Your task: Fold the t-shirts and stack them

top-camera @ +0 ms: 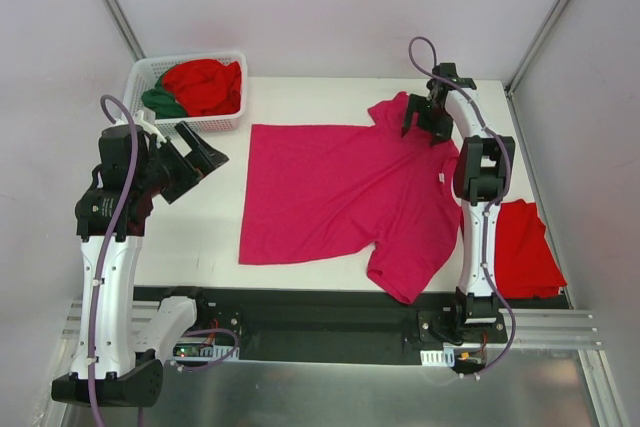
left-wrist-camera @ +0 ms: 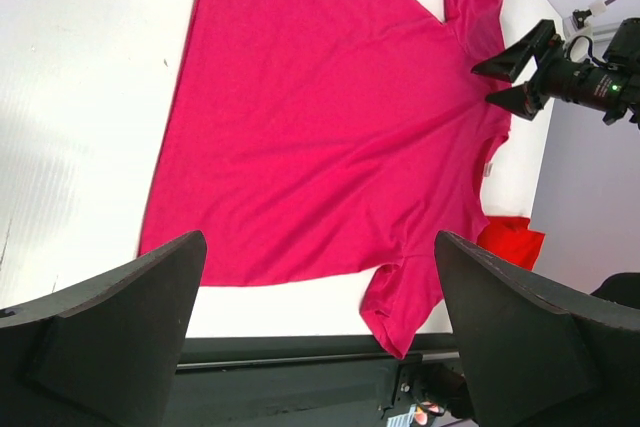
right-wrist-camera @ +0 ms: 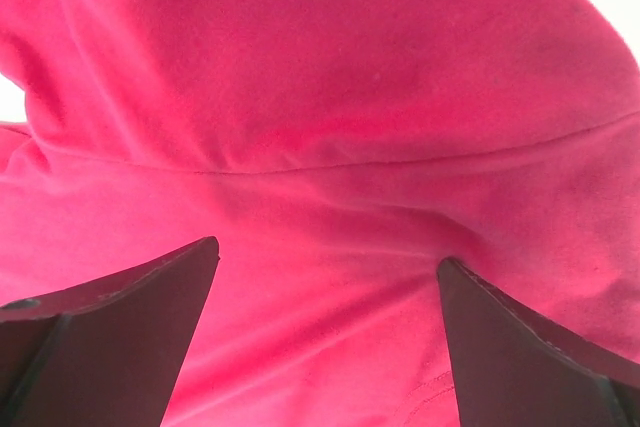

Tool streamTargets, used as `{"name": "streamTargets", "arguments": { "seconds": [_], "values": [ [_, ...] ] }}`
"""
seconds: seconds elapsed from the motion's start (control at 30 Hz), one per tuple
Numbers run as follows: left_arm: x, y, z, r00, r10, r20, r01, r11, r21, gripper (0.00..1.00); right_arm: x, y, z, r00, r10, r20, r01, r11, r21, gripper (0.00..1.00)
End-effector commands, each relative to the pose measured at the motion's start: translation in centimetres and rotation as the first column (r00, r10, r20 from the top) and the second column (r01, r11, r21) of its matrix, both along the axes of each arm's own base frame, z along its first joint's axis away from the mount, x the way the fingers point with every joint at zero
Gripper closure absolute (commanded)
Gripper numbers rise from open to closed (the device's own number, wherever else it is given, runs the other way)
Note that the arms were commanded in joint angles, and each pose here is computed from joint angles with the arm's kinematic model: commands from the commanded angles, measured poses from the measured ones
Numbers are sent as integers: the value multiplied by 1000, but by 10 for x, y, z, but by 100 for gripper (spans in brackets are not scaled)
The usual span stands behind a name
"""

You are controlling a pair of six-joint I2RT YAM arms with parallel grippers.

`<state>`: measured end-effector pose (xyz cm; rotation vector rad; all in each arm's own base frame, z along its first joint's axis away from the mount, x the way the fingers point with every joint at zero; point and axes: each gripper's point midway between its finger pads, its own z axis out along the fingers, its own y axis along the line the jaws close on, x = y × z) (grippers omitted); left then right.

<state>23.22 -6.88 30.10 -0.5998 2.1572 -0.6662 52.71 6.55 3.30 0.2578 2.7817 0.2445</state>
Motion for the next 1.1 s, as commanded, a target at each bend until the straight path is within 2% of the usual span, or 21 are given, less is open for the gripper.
{"name": "streamTargets", "arguments": {
  "seconds": [0.0,0.1,0.2,0.23,0.27,0.3,0.37,0.4,0.6,0.7,0.8,0.87,1.07],
  "values": [
    [-1,0,17,998,-3,60,2,1000,8,1,3,-29,19,998,-48,27,50,996,-74,4],
    [-5,0,18,997,-3,72,2,1000,5,1,7,-25,39,996,-52,71,55,998,-34,4],
    [-8,-1,16,998,-4,69,5,1000,-3,1,6,4,61,994,-40,105,28,994,108,4],
    [-9,-2,13,998,-6,64,6,1000,-6,1,5,28,85,988,-2,154,-28,982,189,4],
    [-10,-3,14,998,-5,65,6,1000,-13,1,-1,44,89,988,16,152,-51,972,231,4],
    [-12,-2,15,997,-5,73,6,1000,-11,1,-12,80,101,983,78,165,-126,944,306,4],
    [-13,-2,15,997,-5,78,6,1000,-10,1,-23,116,123,964,147,220,-216,916,337,4],
    [-13,-3,16,997,-5,79,6,1000,-10,1,-37,150,127,946,226,232,-296,892,341,4],
    [-23,-8,21,994,-24,104,28,999,-30,1,-90,265,104,849,481,217,-528,765,370,4],
    [-31,-11,23,992,-37,120,43,998,-48,1,-94,292,88,835,509,210,-549,741,387,4],
    [-40,-13,26,990,-43,134,51,997,-55,1,-91,304,68,858,487,163,-505,745,436,4],
    [-45,-13,27,990,-44,137,52,997,-54,1,-84,310,65,868,465,174,-490,747,450,4],
    [-50,-15,29,987,-58,152,66,996,-53,1,-71,313,35,885,438,161,-461,769,443,4]
  ]
}}
